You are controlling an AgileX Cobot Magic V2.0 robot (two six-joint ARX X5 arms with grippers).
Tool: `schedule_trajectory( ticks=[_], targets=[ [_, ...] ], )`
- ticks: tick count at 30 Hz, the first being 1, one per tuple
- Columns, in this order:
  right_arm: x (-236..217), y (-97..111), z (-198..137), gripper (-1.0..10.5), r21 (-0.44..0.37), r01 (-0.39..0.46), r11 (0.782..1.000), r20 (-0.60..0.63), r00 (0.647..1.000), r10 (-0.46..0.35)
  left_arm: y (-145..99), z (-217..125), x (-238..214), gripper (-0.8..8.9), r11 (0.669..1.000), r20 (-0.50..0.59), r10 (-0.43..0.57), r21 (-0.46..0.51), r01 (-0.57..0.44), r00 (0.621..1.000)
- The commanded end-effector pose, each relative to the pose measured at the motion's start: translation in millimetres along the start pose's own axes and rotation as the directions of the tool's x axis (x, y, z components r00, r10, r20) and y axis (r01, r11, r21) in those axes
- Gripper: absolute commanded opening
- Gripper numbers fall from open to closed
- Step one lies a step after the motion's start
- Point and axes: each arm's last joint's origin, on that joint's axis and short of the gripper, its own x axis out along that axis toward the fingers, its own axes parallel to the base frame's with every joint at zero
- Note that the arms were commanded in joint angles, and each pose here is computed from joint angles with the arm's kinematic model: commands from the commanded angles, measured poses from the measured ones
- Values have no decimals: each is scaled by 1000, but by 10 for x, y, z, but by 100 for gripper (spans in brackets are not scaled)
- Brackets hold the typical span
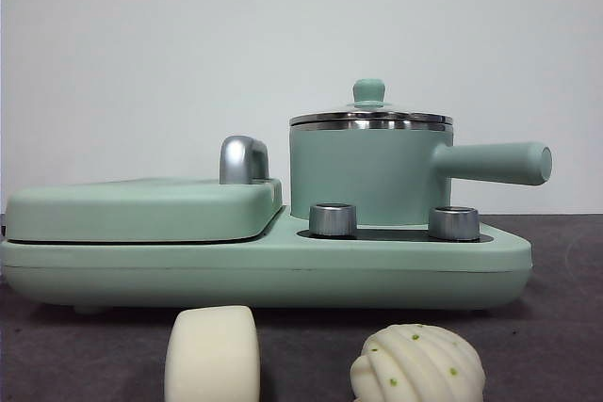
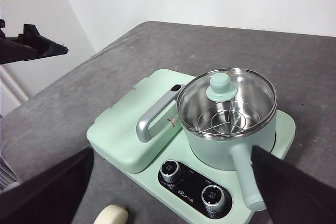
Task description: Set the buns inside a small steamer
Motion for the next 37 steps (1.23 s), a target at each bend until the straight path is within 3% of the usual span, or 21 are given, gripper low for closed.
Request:
schedule_trajectory(
  ticks=[1,11,22,32,37],
  targets=[
    [-20,24,45,486,-22,-6,1000,14,1000,6,-29,70,-8,492,1000,26,-15,24,14,1000],
    [-21,25,46,486,-11,-6,1000,15,1000,6,93,254,210,492,1000,6,-16,-15,16,1000],
    [-21,25,46,486,13,-7,1000,15,1000,7,207,888,956,492,997,-114,-63,-40,59,991],
    [-21,25,46,486,30,-7,1000,15,1000,6,220,1171,1780,492,999,-254,-44,14,49,966],
    [-19,23,46,486,31,-7,1000,14,1000,6,99,1241,2116,492,996,-346,44,84,-16,937]
  ],
)
